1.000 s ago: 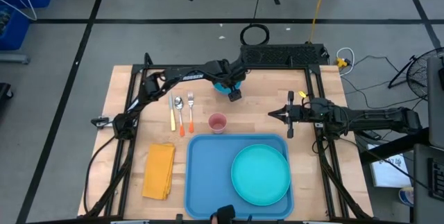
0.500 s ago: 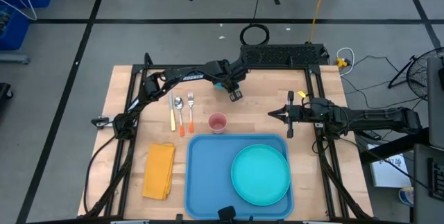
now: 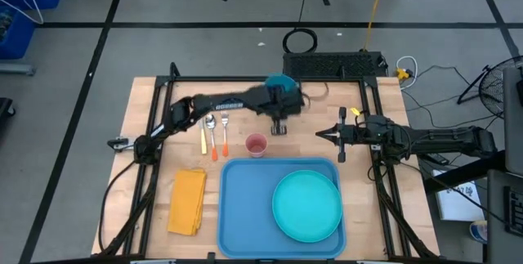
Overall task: Set up tray
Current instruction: Put the blue bowl on the light blue plate on the blue tray
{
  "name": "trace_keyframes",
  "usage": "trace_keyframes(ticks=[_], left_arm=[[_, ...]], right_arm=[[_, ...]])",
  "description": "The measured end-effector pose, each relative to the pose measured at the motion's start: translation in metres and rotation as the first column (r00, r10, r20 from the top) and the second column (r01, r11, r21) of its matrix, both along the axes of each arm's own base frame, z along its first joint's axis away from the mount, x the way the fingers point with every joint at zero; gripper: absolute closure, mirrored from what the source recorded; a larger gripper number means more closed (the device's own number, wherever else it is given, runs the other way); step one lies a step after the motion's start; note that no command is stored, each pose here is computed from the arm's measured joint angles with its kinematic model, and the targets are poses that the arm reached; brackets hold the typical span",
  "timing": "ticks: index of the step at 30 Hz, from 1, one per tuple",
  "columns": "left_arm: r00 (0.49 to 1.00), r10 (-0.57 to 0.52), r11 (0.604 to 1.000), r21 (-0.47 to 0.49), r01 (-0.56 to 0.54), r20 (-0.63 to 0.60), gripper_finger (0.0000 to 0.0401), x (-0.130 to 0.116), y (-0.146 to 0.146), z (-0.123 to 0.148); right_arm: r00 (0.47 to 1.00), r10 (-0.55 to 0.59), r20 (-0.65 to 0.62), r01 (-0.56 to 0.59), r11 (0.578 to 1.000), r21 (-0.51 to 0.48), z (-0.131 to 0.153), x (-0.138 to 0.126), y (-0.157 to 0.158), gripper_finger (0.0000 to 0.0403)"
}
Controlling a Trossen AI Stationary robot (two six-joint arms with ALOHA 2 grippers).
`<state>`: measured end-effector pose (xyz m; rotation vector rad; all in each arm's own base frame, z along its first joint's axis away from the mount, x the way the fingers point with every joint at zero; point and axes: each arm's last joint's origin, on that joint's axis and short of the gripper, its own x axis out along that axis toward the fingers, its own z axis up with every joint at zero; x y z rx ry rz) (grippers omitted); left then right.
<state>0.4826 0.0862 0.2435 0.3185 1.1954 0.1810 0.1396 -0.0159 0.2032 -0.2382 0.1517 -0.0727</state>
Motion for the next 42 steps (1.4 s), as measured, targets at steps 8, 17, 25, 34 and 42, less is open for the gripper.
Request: trace_keyframes(ticks=[8,17,25,34,42], left_arm=[[0.92,-0.389,0.921,-0.046,0.387,-0.041,0.0394,0.001,-0.129,0.014],[0.795,-0.601,0.795,-0.048,0.605,0.08,0.0394,-0.007,-0.224,0.019],[0.778,-0.594,0.785,-0.063,0.616,0.205,0.0394,-0.005,-0.254,0.021],[0.777,-0.569,0.782,-0.115,0.613,0.268,0.0394,0.011,-0.277,-0.019],[0.817,-0.525,0.809,-0.158,0.566,0.238,0.0394,0.012,-0.283,-0.037]], right_arm=[[0.997,-0.069,0.026,0.069,0.998,0.003,0.004,-0.008,-0.001,0.0403],[0.999,0.0,0.035,-0.003,0.998,0.065,0.006,-0.025,0.0,0.0403],[0.999,0.047,-0.009,-0.045,0.985,0.167,-0.015,-0.024,0.0,0.0403],[1.0,0.017,-0.012,-0.013,0.958,0.287,-0.021,-0.024,-0.002,0.0403],[0.999,0.012,-0.03,-0.002,0.949,0.314,-0.023,-0.024,-0.002,0.0403]])
